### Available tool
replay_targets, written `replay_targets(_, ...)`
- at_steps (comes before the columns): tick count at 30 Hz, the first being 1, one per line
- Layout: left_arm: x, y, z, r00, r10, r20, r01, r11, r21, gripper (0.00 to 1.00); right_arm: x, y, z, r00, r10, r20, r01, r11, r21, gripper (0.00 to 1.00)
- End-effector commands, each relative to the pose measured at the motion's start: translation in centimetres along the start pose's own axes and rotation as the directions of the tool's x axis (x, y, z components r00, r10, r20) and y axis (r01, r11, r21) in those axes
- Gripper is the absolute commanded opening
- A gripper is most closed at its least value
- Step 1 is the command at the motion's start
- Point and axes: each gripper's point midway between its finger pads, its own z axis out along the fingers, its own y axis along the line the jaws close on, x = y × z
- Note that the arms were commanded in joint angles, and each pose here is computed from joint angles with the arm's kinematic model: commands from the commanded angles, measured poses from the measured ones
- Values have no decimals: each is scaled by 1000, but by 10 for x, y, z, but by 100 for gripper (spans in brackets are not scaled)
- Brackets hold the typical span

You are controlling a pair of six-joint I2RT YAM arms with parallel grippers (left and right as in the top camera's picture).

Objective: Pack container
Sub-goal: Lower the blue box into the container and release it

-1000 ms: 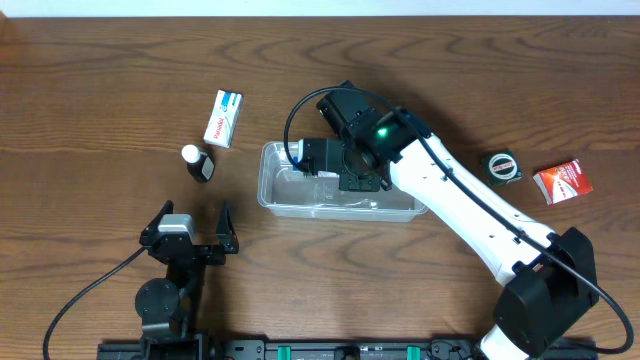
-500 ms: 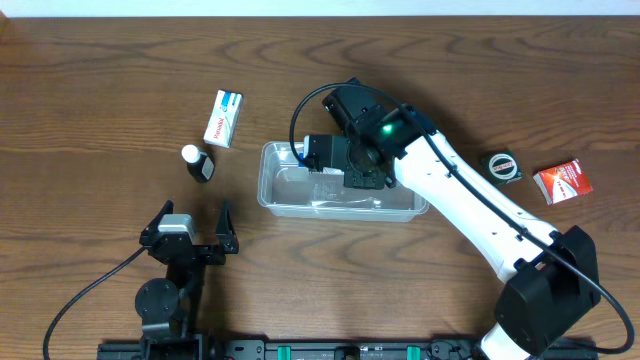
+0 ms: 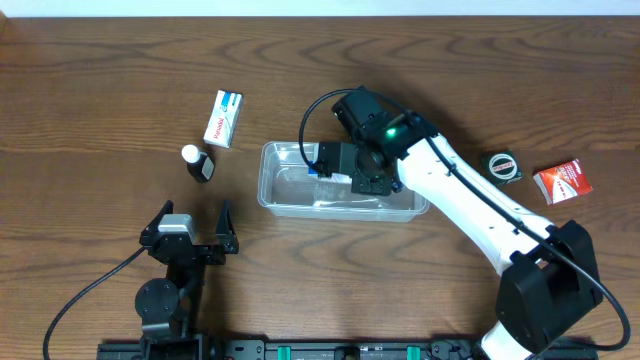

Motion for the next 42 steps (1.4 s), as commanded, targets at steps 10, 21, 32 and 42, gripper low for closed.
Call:
replay_targets(10,15,0,1,999,-7,-45,8,1000,8,98,12,-1,9,999,30,13,-30,999,-21,1)
replay_targets(21,15,0,1,999,-7,-45,8,1000,8,98,10,-4,9,999,31,21,-31,999,-9,22)
replay_targets(32,15,0,1,999,-7,-45,8,1000,8,98,9,-6,9,998,51,28,-51,999,-3,26)
replay_targets(42,15,0,1,999,-7,-45,8,1000,8,98,5,6,9,996,90,17,-90,996,-30,4)
